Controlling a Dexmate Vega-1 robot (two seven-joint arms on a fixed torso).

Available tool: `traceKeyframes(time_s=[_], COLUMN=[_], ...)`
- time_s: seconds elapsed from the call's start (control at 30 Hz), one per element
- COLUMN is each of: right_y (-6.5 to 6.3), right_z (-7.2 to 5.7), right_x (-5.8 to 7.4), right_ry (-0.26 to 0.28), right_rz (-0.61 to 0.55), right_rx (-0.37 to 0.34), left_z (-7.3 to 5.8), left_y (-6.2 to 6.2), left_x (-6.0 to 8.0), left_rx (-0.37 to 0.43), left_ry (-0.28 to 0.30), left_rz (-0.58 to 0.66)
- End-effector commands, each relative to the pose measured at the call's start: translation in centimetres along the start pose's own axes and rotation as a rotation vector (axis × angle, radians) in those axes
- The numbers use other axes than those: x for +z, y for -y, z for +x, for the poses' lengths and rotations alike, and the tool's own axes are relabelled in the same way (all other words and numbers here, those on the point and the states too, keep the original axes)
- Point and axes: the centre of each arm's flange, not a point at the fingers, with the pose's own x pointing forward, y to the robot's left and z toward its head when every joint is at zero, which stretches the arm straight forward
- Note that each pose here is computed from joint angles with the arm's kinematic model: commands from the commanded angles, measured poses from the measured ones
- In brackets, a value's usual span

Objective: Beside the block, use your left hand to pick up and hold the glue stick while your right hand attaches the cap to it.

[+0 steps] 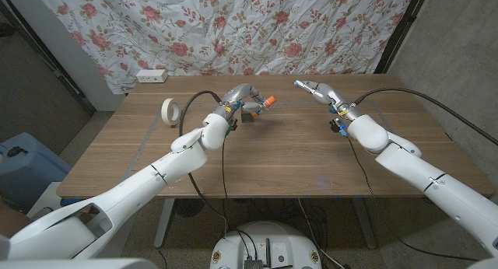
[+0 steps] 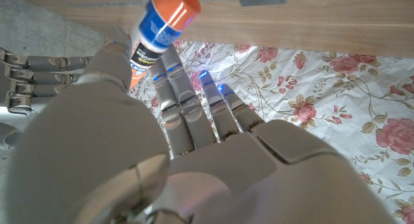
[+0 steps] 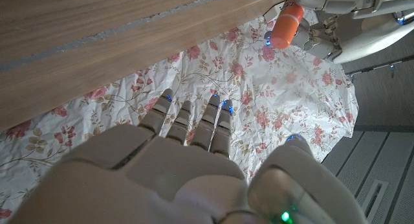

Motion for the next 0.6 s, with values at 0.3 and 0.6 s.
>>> traceKeyframes(time_s=[0.3,0.6], right_y=[0.2,0.2], right_z=[0.5,0.9], right_x=[-1.1,-1.2], right_ry=[-0.027,-0.028], right_rz=[0.049,0.052], right_rx=[-0.001,0.006], left_z=[-0.6,-0.9], left_y=[-1.6,-2.0], left_x=[-0.6,-0.7], left_rx=[-0.072,-0.094], left_ry=[0.008,0.011], left_rz=[0.067,0.095])
